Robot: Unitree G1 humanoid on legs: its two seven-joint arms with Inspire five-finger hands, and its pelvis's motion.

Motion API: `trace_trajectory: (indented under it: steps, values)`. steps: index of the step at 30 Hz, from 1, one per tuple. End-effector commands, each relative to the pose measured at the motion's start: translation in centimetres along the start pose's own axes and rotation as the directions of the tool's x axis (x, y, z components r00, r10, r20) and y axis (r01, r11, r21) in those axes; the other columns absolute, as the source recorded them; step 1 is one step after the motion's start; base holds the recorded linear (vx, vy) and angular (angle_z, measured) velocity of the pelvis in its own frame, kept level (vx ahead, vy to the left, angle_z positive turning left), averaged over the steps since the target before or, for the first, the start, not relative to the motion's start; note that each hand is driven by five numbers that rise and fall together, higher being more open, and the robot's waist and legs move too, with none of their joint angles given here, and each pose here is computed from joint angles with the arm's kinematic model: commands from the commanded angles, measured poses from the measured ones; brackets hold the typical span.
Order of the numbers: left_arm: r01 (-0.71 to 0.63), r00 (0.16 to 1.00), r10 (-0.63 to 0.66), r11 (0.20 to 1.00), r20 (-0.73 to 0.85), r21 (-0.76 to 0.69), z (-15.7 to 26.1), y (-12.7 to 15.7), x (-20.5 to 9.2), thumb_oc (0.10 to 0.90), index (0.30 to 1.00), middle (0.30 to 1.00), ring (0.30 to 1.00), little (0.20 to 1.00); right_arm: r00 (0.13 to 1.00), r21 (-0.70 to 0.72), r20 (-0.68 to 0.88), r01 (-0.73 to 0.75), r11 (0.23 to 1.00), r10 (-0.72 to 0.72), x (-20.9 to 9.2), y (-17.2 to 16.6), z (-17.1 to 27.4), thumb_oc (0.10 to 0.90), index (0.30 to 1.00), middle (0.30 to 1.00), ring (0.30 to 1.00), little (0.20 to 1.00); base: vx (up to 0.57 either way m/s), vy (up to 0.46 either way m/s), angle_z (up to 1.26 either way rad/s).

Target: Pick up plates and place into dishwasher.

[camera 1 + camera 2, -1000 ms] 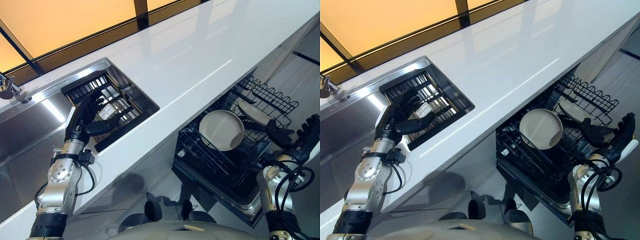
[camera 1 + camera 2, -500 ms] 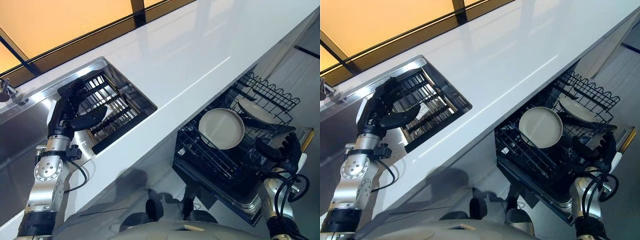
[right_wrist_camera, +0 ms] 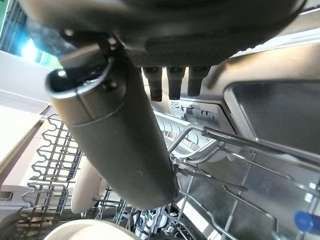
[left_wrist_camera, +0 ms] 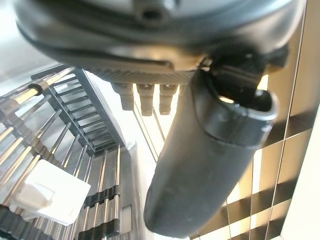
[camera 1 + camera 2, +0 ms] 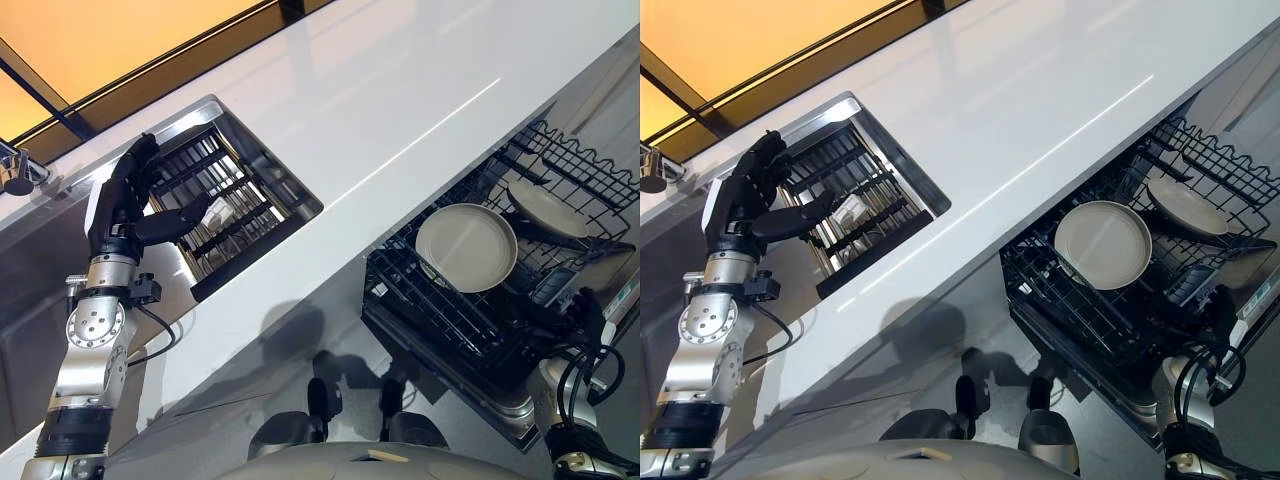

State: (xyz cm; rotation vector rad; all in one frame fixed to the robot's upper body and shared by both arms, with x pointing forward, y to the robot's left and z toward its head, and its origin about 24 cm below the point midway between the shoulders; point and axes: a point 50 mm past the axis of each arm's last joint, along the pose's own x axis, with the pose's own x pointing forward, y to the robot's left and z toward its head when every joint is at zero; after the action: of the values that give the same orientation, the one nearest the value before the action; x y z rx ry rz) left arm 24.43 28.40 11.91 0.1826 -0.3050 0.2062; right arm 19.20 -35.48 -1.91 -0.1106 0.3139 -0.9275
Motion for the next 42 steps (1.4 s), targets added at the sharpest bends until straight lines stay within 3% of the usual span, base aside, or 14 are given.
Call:
trace_trajectory:
  steps: [1, 6, 9, 15, 25, 31, 42]
  values:
    - [-0.054, 0.946, 0.036, 0.997, 0.321, 0.049, 6.1, 1.4, 2.9, 0.8, 0.9, 0.9, 0.9, 0.9, 0.978, 0.046, 0.21, 0.007, 0.999, -0.017, 2.3, 0.1, 6.3, 0.8, 0.9, 0.9, 0.9, 0.9, -0.03, -0.027, 0.05]
    - [-0.058, 0.937, 0.036, 0.997, 0.349, 0.053, 6.8, 1.7, 3.0, 0.8, 0.9, 0.9, 0.9, 0.9, 0.977, 0.06, 0.213, -0.042, 0.997, 0.029, 2.7, 0.2, 7.0, 0.8, 0.9, 0.9, 0.9, 0.9, -0.02, -0.031, 0.07]
    - [-0.06, 0.931, 0.036, 0.997, 0.364, 0.054, 7.2, 2.0, 3.2, 0.8, 0.9, 0.9, 0.9, 0.9, 0.974, 0.194, 0.19, -0.157, 0.968, 0.12, 2.9, 0.6, 7.4, 0.8, 0.9, 0.9, 0.9, 0.9, 0.0, -0.035, -0.01]
    - [-0.053, 0.922, 0.023, 0.996, 0.386, 0.067, 7.6, 2.3, 3.5, 0.8, 0.9, 0.9, 0.9, 0.9, 0.954, 0.516, 0.233, -0.287, 0.807, 0.19, 3.0, 0.5, 7.4, 0.8, 0.9, 0.9, 0.9, 0.9, 0.0, -0.035, 0.01]
    - [-0.049, 0.92, 0.017, 0.996, 0.392, 0.073, 7.8, 2.5, 4.1, 0.8, 0.9, 0.9, 0.9, 0.9, 0.909, 0.663, 0.326, -0.417, 0.622, 0.261, 3.4, 0.2, 7.9, 0.8, 0.9, 0.9, 0.9, 0.9, 0.0, 0.0, 0.0]
    - [-0.049, 0.921, 0.016, 0.996, 0.388, 0.076, 7.8, 2.6, 4.2, 0.8, 0.9, 0.9, 0.9, 0.9, 0.859, 0.662, 0.414, -0.51, 0.549, 0.3, 3.3, 0.5, 9.0, 0.8, 0.9, 0.9, 0.9, 0.9, 0.0, 0.0, 0.0]
    - [-0.053, 0.924, 0.016, 0.995, 0.383, 0.087, 7.3, 2.4, 4.0, 0.8, 0.9, 0.9, 0.9, 0.9, 0.624, 0.48, 0.643, -0.78, 0.401, 0.444, 0.5, 4.5, 13.9, 0.8, 0.9, 0.9, 0.9, 0.9, 0.01, 0.003, 0.0]
